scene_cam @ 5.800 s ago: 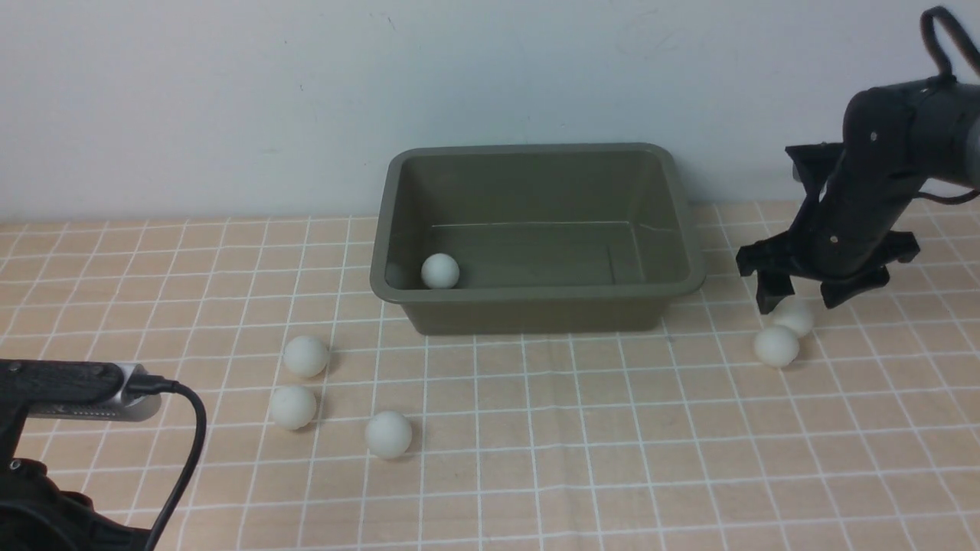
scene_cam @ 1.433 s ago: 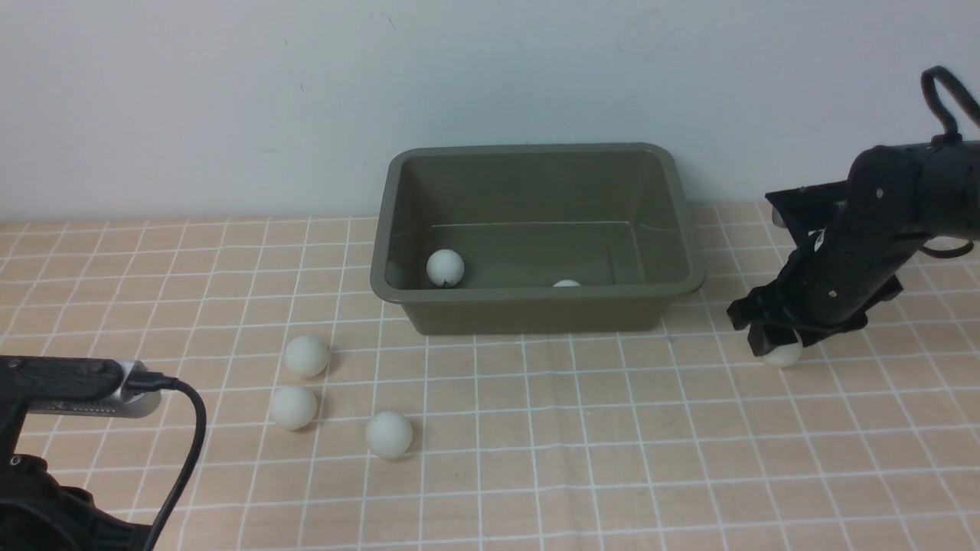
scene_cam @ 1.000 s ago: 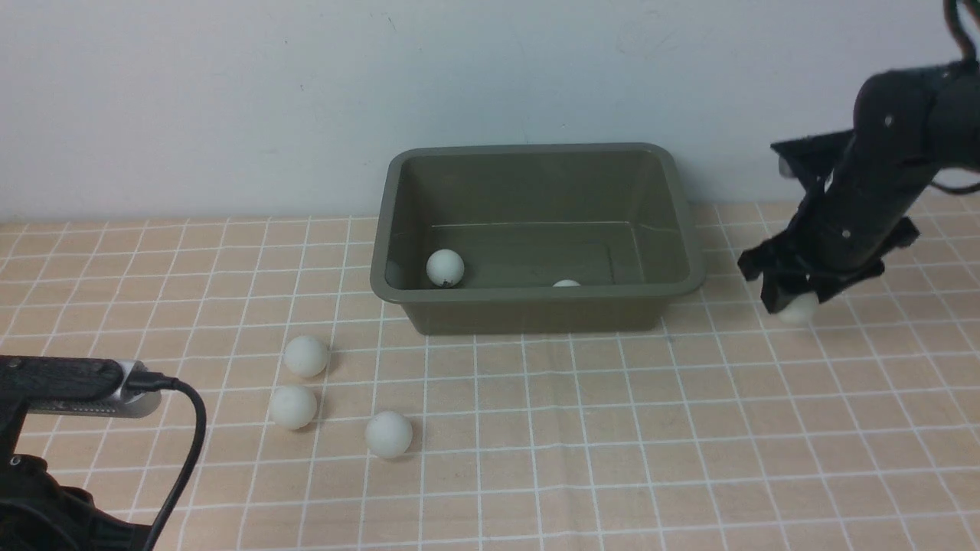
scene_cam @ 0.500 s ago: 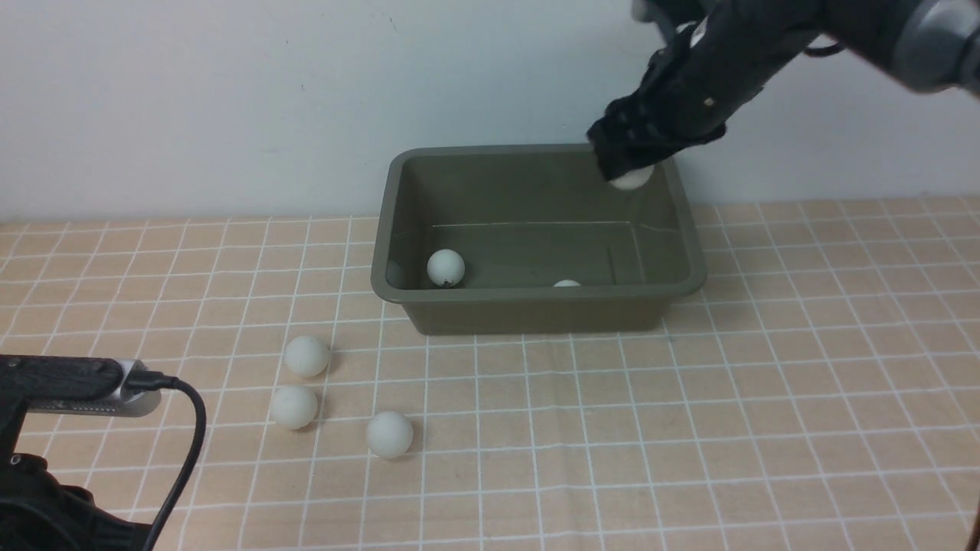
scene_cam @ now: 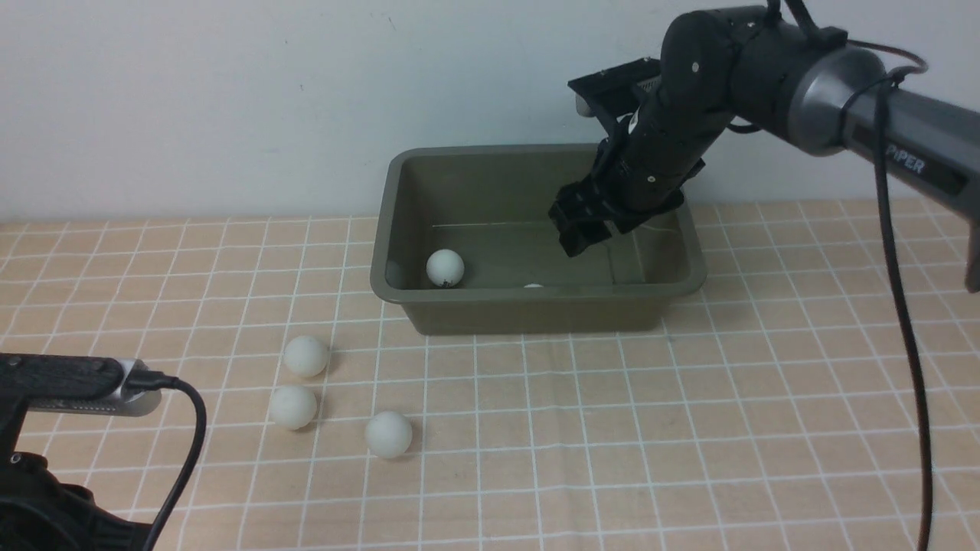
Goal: Put the table tennis balls into the box on the light coffee tablecloth.
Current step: 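Release the ping pong ball into the bin and lift the gripper away, then reach for and grasp a ping pong ball on the table beside the basket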
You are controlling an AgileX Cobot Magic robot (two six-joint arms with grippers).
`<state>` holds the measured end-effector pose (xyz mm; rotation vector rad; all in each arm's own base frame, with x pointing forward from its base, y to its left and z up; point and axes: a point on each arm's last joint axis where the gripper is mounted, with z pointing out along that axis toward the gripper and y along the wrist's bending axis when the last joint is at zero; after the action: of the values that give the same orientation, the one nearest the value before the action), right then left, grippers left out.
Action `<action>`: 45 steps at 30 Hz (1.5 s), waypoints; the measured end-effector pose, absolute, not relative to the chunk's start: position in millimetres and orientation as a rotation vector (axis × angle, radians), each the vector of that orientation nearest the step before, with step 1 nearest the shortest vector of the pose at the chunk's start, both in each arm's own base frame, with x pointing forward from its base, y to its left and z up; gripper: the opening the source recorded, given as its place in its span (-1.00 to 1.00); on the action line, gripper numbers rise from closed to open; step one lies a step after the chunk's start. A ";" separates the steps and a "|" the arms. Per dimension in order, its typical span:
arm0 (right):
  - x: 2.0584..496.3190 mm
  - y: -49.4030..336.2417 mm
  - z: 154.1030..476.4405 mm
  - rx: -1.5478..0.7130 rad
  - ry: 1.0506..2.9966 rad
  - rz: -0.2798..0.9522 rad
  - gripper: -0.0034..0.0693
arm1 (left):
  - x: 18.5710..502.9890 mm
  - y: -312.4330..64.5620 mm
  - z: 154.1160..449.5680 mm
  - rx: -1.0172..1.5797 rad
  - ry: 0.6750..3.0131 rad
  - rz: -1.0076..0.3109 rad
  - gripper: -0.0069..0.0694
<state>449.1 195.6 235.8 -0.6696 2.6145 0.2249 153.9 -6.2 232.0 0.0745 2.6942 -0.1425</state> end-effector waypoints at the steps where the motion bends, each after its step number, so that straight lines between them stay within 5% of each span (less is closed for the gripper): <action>1: 449.1 195.7 236.8 -0.670 2.614 0.225 0.49 | 153.9 -6.4 232.1 0.080 2.693 -0.144 -1.00; 8: 447.4 185.1 287.3 -0.706 2.534 0.080 0.33 | 152.9 -30.7 234.0 0.284 2.654 -0.277 -1.00; 12: 435.4 171.2 344.5 -0.677 2.400 -0.032 -0.04 | 151.8 -56.1 237.5 0.425 2.574 -0.365 -1.00; 13: 424.6 162.8 372.0 -0.652 2.342 -0.070 -0.31 | 150.8 -67.8 239.6 0.469 2.530 -0.399 -1.00; 17: 390.6 136.4 430.6 -0.584 2.253 -0.106 -0.84 | 148.6 -95.3 247.7 0.572 2.482 -0.471 -1.00; 22: 350.9 108.7 481.7 -0.508 2.159 -0.109 -0.94 | 162.5 -123.4 256.1 0.687 2.488 -0.427 -1.00; 32: 234.6 64.6 572.2 -0.401 1.895 -0.077 -0.95 | 230.1 -156.4 255.1 0.656 2.594 -0.073 -1.00; 37: 186.1 47.9 572.7 -0.399 1.877 -0.077 -0.95 | 243.2 -162.8 260.6 0.630 2.573 -0.046 -1.00; 45: 103.0 19.8 473.3 -0.425 2.016 -0.076 -0.95 | 250.3 -166.9 256.0 0.648 2.565 -0.026 -0.82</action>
<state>103.0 19.8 473.3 -0.4254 2.0161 -0.0761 250.3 -166.9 256.0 0.6476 2.5650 -0.0258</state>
